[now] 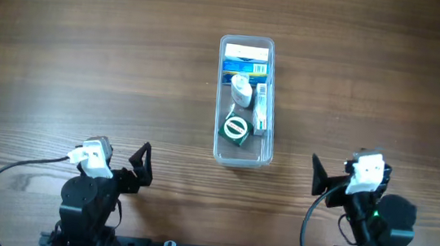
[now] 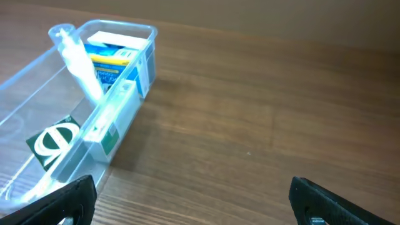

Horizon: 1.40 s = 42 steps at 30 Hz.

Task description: Pack container

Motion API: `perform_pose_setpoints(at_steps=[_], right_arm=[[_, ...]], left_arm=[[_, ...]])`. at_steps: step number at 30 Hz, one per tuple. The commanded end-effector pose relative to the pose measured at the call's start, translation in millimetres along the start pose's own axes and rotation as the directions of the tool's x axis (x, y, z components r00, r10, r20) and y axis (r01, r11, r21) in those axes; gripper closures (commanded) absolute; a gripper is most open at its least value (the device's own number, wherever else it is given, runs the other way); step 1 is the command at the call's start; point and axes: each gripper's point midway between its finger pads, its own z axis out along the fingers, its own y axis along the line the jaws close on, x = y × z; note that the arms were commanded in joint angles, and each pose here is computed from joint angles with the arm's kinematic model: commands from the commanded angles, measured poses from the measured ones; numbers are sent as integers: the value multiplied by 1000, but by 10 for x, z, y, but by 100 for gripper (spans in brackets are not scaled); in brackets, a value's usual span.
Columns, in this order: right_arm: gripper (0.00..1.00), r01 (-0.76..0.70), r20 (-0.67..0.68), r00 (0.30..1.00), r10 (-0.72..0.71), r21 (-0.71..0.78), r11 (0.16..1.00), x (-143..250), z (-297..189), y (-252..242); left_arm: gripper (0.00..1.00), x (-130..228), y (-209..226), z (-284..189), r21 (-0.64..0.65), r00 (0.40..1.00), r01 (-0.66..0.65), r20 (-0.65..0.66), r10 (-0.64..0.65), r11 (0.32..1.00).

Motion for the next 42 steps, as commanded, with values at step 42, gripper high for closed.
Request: perform_pose_setpoints(at_steps=[42], right_arm=[[0,42,93,995,-36,-57,997,135,49,134]], left_arm=[[0,-19,13,2,-4,1000,-17,13,17,1000]])
